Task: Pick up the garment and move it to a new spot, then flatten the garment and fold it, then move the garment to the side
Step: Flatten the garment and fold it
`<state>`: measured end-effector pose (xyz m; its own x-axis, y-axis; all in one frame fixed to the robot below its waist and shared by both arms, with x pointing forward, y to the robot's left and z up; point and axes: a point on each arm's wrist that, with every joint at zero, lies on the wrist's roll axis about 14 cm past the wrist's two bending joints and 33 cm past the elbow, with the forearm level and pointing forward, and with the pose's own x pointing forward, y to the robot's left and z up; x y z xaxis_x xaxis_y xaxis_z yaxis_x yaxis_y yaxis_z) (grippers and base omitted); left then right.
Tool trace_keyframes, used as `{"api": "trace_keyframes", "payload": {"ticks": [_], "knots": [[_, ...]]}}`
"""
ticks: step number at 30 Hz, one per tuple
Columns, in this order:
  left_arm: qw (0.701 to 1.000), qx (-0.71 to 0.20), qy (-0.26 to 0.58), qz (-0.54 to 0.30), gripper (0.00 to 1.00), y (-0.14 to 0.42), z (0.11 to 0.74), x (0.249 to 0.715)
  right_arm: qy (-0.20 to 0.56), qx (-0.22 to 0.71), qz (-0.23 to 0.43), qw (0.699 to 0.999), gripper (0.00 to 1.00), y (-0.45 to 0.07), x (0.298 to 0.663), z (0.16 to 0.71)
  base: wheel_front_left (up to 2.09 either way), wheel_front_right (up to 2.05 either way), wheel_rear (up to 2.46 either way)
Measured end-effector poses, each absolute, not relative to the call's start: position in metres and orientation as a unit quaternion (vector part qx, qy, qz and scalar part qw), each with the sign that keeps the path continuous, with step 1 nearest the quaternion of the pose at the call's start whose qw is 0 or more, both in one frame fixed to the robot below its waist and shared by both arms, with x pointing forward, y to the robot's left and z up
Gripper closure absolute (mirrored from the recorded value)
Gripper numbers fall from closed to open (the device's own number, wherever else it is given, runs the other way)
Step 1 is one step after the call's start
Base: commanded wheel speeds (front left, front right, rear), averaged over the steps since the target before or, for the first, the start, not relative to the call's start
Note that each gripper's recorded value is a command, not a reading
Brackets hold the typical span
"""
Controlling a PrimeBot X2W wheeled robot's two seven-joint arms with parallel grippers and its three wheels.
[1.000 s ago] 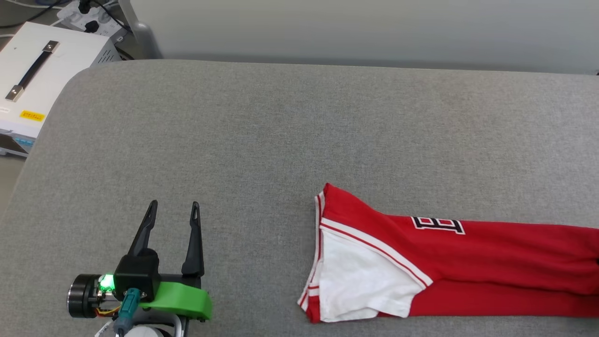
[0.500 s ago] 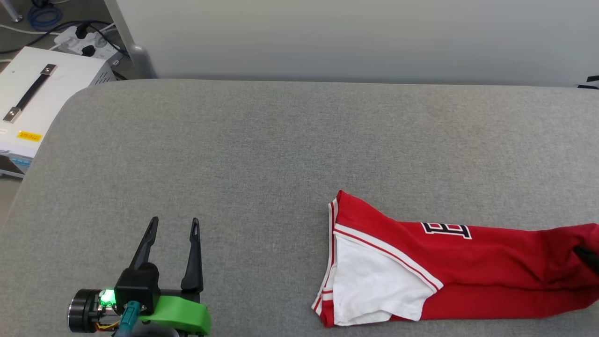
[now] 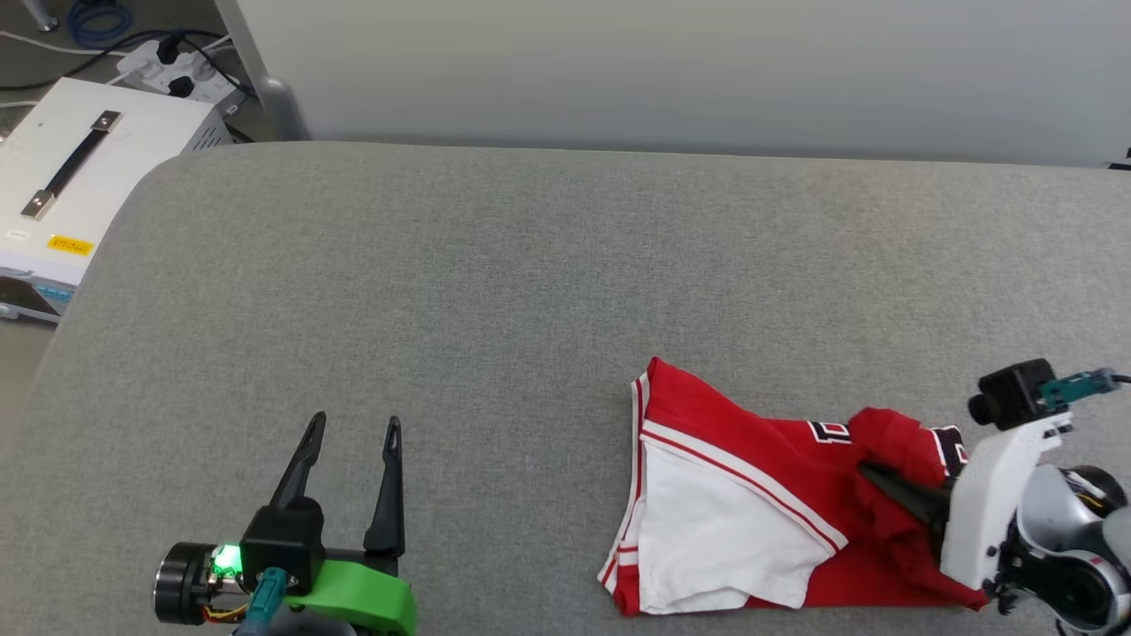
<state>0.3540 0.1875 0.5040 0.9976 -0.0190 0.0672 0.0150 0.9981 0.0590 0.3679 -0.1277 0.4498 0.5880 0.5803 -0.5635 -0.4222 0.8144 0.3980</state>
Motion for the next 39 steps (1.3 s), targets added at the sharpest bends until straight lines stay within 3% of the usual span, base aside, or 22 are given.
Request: {"api": "trace_keyframes", "payload": {"ticks": [10, 22, 24, 25, 26, 27, 34, 39], "knots": [[0.999, 0.030, -0.023, -0.001, 0.00, 0.191, 0.498, 0.351, 0.348, 0.064, 0.361, 0.863, 1.00, -0.052, 0.380, 0.446, 0.00, 0.00, 0.00], [0.999, 0.028, -0.014, 0.006, 0.00, 0.194, 0.492, 0.358, 0.396, 0.041, 0.359, 0.844, 1.00, -0.027, 0.383, 0.396, 0.00, 0.00, 0.00], [1.000, 0.027, -0.013, 0.007, 0.00, 0.193, 0.491, 0.358, 0.393, 0.043, 0.358, 0.846, 0.65, -0.026, 0.383, 0.393, 0.00, 0.00, 0.00], [1.000, 0.027, -0.013, 0.008, 0.00, 0.193, 0.492, 0.359, 0.390, 0.045, 0.359, 0.847, 0.37, -0.025, 0.383, 0.394, 0.00, 0.00, 0.00], [1.000, 0.026, -0.014, 0.008, 0.00, 0.193, 0.492, 0.359, 0.382, 0.045, 0.361, 0.850, 0.37, -0.025, 0.383, 0.396, 0.00, 0.00, 0.00], [1.000, 0.026, -0.014, 0.007, 0.00, 0.192, 0.492, 0.360, 0.368, 0.043, 0.364, 0.854, 0.00, -0.024, 0.384, 0.400, 0.00, 0.00, 0.00], [0.999, 0.023, -0.027, 0.002, 0.00, 0.188, 0.499, 0.362, 0.230, 0.050, 0.366, 0.900, 0.00, -0.039, 0.403, 0.458, 0.00, 0.00, 0.00], [0.999, 0.022, -0.036, -0.007, 0.00, 0.183, 0.504, 0.364, 0.136, 0.069, 0.322, 0.935, 0.00, -0.073, 0.411, 0.496, 0.00, 0.00, 0.00]]}}
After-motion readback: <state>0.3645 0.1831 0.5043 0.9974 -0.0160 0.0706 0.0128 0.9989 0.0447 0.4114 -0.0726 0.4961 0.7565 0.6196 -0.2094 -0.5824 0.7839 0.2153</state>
